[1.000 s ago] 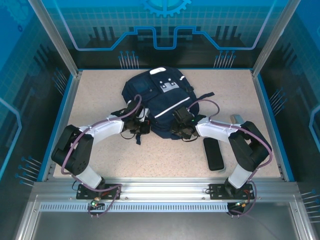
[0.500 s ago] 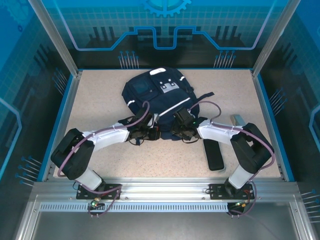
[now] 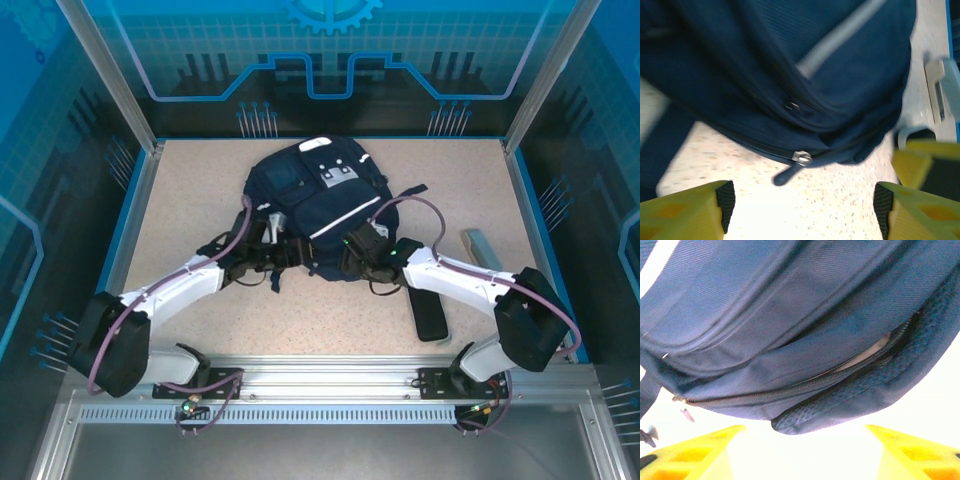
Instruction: Pack books, pencil case, and school supplies into a backpack
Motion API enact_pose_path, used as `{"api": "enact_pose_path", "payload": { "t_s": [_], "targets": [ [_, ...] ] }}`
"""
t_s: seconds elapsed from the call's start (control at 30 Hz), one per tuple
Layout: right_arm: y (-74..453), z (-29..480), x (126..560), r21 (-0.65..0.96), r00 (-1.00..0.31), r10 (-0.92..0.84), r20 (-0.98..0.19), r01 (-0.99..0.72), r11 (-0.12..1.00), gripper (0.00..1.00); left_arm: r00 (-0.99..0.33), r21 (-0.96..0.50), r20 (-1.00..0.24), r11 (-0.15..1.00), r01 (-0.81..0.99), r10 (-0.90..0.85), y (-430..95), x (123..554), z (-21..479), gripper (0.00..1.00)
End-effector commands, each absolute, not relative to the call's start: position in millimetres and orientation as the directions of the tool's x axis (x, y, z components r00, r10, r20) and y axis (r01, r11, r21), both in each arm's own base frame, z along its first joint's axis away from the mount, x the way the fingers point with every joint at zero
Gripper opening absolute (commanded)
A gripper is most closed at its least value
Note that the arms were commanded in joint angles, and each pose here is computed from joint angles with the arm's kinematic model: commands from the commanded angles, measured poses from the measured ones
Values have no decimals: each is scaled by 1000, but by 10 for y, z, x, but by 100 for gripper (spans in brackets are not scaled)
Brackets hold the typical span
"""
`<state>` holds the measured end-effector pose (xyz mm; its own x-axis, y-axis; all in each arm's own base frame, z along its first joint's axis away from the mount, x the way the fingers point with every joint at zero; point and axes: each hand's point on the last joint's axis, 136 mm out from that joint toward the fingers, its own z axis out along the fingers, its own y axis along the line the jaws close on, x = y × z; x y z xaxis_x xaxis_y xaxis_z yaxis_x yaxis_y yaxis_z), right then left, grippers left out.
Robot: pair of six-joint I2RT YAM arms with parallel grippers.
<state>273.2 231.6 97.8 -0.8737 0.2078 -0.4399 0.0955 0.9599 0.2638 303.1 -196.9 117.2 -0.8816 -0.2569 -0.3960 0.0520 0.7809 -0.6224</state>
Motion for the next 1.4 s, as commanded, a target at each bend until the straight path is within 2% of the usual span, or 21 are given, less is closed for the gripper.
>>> {"api": "enact_pose_path", "payload": {
  "t_s": [0.0, 0.13, 0.23, 0.37, 0.57, 0.67, 1.03, 1.27, 1.37],
  "targets": [
    [2468, 1121, 2688, 117, -868, 13, -496, -52, 992, 61, -862, -612, -339, 785, -101, -376, -1628, 3017, 1073, 79],
    [2834, 1104, 2653, 65, -872, -99, -480, -148, 987, 60, -823, -599, -315, 772, -214, -472, -1343, 3054, 1015, 83],
    [3137, 1008, 2621, 129, -888, -104, -448, -179, 975, 58, -791, -601, -292, 747, -285, -537, -1183, 3076, 976, 85],
    [3368, 833, 2596, 226, -927, -14, -375, -106, 968, 57, -766, -608, -279, 724, -325, -579, -1091, 3106, 950, 87],
    [3608, 586, 2648, 290, -948, 78, -310, -16, 957, 52, -754, -609, -271, 713, -347, -598, -1055, 3135, 923, 90],
    [3594, 547, 2729, 278, -935, 121, -335, 24, 960, 48, -755, -613, -255, 705, -357, -604, -1061, 3139, 899, 91],
    [3438, 529, 2903, 211, -893, 194, -406, 115, 971, 45, -772, -669, -191, 656, -350, -606, -1207, 3169, 866, 92],
    [3374, 535, 2957, 175, -877, 206, -433, 143, 974, 35, -782, -763, -100, 552, -336, -615, -1421, 3252, 871, 91],
    [3362, 509, 2954, 166, -878, 203, -434, 143, 976, 27, -783, -795, -58, 504, -339, -619, -1500, 3301, 842, 89]
  ]
}}
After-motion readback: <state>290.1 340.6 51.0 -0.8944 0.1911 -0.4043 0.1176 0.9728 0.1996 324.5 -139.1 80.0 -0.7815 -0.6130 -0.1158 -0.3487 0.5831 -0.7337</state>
